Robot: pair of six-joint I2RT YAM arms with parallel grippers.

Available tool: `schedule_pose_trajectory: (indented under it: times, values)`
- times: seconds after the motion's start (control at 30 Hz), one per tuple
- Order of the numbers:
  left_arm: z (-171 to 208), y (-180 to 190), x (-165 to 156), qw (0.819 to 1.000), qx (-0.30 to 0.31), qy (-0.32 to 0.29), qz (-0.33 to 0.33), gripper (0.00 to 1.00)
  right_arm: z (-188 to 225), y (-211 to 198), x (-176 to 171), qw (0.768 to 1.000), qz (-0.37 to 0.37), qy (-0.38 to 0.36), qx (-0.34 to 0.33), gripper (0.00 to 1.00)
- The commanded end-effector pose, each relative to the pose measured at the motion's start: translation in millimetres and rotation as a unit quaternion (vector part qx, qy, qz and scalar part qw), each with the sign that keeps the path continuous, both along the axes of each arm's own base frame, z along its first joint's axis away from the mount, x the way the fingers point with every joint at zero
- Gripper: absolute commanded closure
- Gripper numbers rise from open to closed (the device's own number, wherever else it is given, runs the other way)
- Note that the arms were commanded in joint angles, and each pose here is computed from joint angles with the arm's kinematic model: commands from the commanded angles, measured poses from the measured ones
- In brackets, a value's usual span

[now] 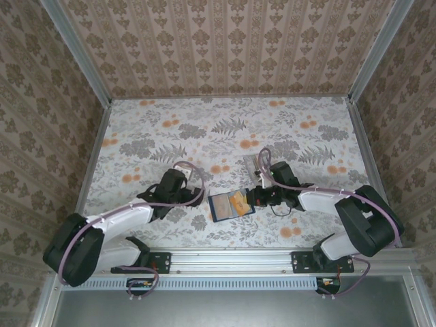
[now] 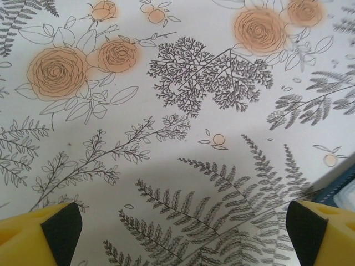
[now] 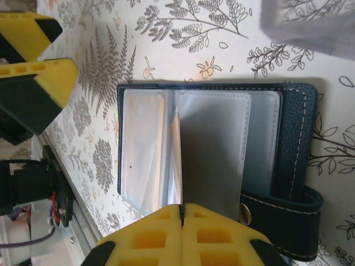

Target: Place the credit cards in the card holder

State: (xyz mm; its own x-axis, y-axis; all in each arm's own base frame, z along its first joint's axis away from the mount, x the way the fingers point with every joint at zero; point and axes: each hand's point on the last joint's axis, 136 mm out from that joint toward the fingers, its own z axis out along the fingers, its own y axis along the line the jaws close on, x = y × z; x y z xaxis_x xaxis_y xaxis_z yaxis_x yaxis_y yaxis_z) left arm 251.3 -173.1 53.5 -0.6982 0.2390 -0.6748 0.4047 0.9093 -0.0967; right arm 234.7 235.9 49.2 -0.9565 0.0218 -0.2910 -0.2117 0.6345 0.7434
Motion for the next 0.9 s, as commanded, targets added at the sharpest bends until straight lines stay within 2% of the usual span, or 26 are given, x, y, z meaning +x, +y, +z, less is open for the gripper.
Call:
schedule_pose_trajectory:
  times: [0.0,0.07,0.2,0.3,0.6,0.73,0.87]
  values:
    - [3,-10,-9,0.998,-0.045,0.034,-0.005,0.01,16,6,9,0.999,-0.018,-0.011,0.032,1.0]
    - [1,-22,-20,0.996,-0.051,0.051,-0.052,0.02,16,6,8,0.999,-0.016,-0.014,0.036,1.0]
    - [3,-48,-44,0.986,-0.026,0.035,-0.158,0.02,12,8,4,0.999,0.006,-0.014,0.037,1.0]
    - [3,-57,-50,0.983,-0.008,0.024,-0.181,0.01,8,11,1,0.999,0.018,-0.003,0.046,1.0]
    - [-38,-42,-47,0.987,0.052,0.084,-0.127,0.02,-11,11,-6,0.999,0.03,0.027,0.033,1.0]
    - [-41,-39,-44,0.989,0.051,0.085,-0.109,0.01,-9,8,-5,0.999,0.019,0.024,0.031,1.0]
    - [-43,-24,-33,0.993,0.047,0.091,-0.056,0.01,-10,0,-1,1.0,-0.004,0.024,0.017,1.0]
